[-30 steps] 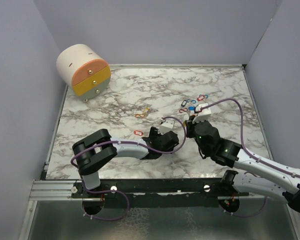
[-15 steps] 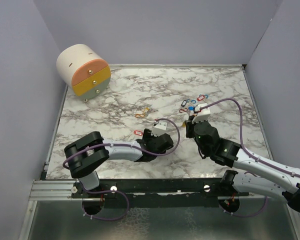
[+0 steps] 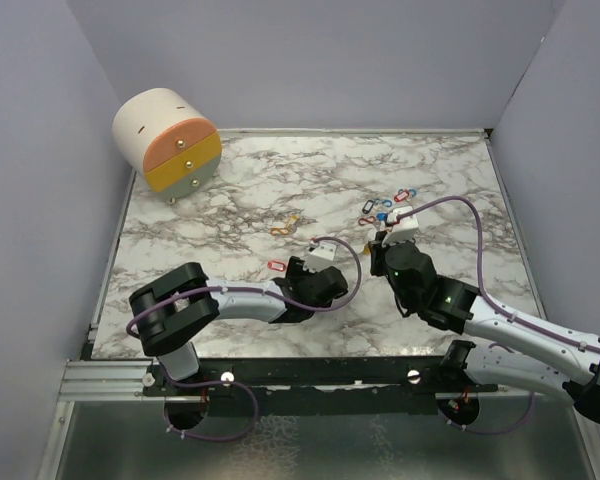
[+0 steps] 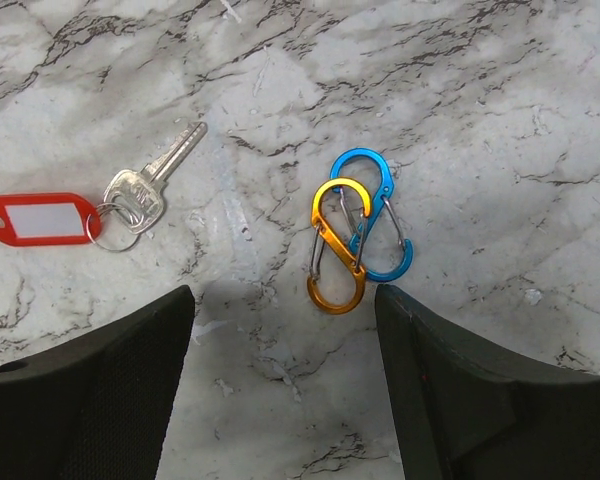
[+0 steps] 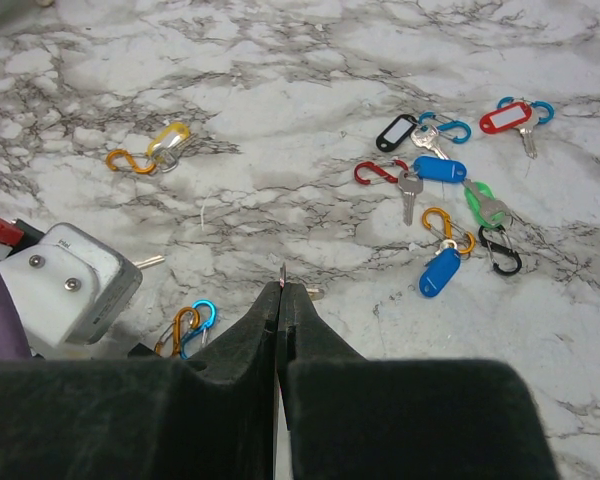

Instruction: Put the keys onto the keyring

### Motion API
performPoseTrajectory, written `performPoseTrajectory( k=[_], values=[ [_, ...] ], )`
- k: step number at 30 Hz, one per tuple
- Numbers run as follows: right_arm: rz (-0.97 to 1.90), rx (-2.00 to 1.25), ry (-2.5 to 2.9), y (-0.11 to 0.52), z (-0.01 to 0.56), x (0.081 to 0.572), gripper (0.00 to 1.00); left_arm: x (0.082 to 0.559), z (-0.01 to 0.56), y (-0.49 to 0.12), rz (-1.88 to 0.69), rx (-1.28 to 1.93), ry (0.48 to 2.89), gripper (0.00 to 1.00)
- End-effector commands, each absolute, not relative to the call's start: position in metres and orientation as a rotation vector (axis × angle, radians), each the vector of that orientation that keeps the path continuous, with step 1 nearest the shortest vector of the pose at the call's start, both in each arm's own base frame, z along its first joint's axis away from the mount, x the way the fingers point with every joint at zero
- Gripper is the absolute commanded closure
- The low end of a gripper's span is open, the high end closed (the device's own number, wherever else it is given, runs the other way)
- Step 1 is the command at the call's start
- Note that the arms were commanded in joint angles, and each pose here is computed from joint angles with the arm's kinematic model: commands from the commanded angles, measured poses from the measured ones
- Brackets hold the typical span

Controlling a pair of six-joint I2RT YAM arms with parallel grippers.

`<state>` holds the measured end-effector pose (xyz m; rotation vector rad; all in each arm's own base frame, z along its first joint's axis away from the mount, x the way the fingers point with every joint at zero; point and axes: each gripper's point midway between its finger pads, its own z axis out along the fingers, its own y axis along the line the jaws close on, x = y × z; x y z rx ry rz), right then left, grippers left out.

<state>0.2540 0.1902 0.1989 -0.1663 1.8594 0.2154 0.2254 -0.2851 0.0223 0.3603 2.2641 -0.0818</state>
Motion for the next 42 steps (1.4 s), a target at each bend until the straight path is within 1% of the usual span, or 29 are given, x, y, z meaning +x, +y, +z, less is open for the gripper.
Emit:
performPoseTrajectory(
  k=[1, 3, 9, 13, 20, 23, 31, 37, 40, 42],
  values=[
    [0.237, -0.156, 1.837, 0.192, 0.204, 0.254, 0.99, 0.223, 0.01, -0.293, -0.072, 0.44, 2.289, 0.26],
    [0.235, -0.157, 1.837, 0.192, 0.203, 0.254, 0.99, 0.225, 0.007, -0.298, -0.067, 0.454, 2.292, 0.27],
    [0.232, -0.154, 1.834, 0.19, 0.203, 0.254, 0.99, 0.228, 0.003, -0.302, -0.049, 0.468, 2.298, 0.36],
    [0.232, -0.155, 1.832, 0.19, 0.204, 0.254, 0.99, 0.229, 0.002, -0.298, -0.028, 0.472, 2.305, 0.38],
    [0.238, -0.156, 1.831, 0.191, 0.204, 0.253, 0.99, 0.222, 0.004, -0.289, -0.044, 0.476, 2.313, 0.49],
    [0.241, -0.155, 1.831, 0.191, 0.204, 0.253, 0.99, 0.219, 0.004, -0.288, -0.064, 0.479, 2.315, 0.51],
    [0.245, -0.156, 1.833, 0.191, 0.204, 0.253, 0.99, 0.215, 0.0, -0.286, -0.078, 0.495, 2.322, 0.62],
    [0.245, -0.159, 1.833, 0.192, 0.204, 0.253, 0.99, 0.219, 0.01, -0.277, -0.066, 0.462, 2.297, 0.66],
    [0.244, -0.16, 1.833, 0.192, 0.204, 0.253, 0.99, 0.222, 0.011, -0.276, -0.07, 0.458, 2.292, 0.66],
    [0.245, -0.159, 1.832, 0.192, 0.204, 0.253, 0.99, 0.224, 0.01, -0.275, -0.067, 0.459, 2.294, 0.64]
  ],
)
